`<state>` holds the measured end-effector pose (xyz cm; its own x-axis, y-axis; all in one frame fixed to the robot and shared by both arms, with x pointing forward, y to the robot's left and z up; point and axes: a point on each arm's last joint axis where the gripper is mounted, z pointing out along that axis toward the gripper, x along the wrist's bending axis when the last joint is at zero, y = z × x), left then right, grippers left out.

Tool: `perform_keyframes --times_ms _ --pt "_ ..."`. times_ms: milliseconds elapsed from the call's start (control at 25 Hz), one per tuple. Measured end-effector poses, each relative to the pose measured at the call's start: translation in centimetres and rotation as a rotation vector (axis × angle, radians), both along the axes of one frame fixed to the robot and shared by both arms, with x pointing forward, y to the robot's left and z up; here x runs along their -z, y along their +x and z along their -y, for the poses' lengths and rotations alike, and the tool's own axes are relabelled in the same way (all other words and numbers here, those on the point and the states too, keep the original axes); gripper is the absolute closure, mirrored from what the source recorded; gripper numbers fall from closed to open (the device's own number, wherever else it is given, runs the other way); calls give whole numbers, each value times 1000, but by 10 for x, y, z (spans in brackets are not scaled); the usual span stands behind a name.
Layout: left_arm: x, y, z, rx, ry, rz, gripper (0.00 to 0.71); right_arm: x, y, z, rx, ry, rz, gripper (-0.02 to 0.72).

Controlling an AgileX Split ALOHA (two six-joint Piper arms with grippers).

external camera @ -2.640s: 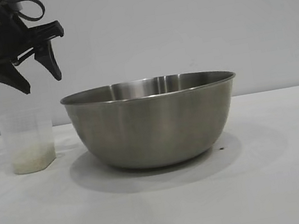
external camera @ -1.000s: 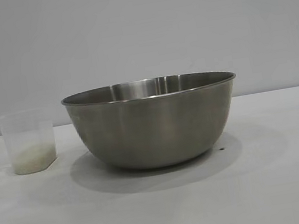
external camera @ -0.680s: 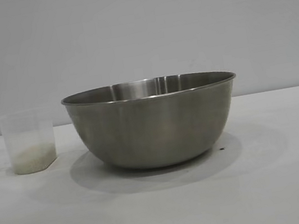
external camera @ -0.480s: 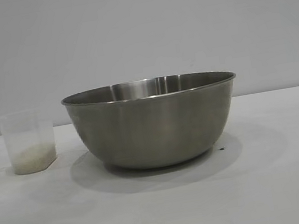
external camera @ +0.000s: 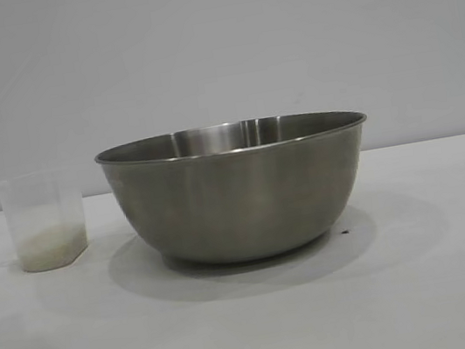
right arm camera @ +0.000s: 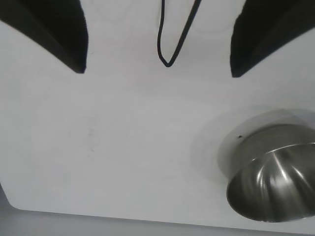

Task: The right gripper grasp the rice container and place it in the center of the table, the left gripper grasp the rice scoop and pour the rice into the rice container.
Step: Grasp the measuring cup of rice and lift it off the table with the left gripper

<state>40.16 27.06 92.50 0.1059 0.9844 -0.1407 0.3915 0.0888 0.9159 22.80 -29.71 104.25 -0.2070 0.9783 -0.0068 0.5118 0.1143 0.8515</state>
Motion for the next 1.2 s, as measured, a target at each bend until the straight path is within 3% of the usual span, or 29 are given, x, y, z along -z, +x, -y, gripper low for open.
perform_keyframes --times_ms 120,360,600,760,920,1160,1200 --pt "-1 -3 -1 -1 -7 62 252 0 0 0 0 0 0 160" --pt "14 5 2 17 7 60 252 0 0 0 0 0 0 160" --pt "57 18 5 22 46 -122 252 0 0 0 0 0 0 160" --pt "62 27 8 41 46 -124 414 0 0 0 0 0 0 160" --pt "60 33 10 46 42 -102 620 0 0 0 0 0 2 160" --pt "58 43 13 92 110 -56 620 0 0 0 0 0 2 160" --pt "58 44 14 97 116 -49 576 0 0 0 0 0 2 160"
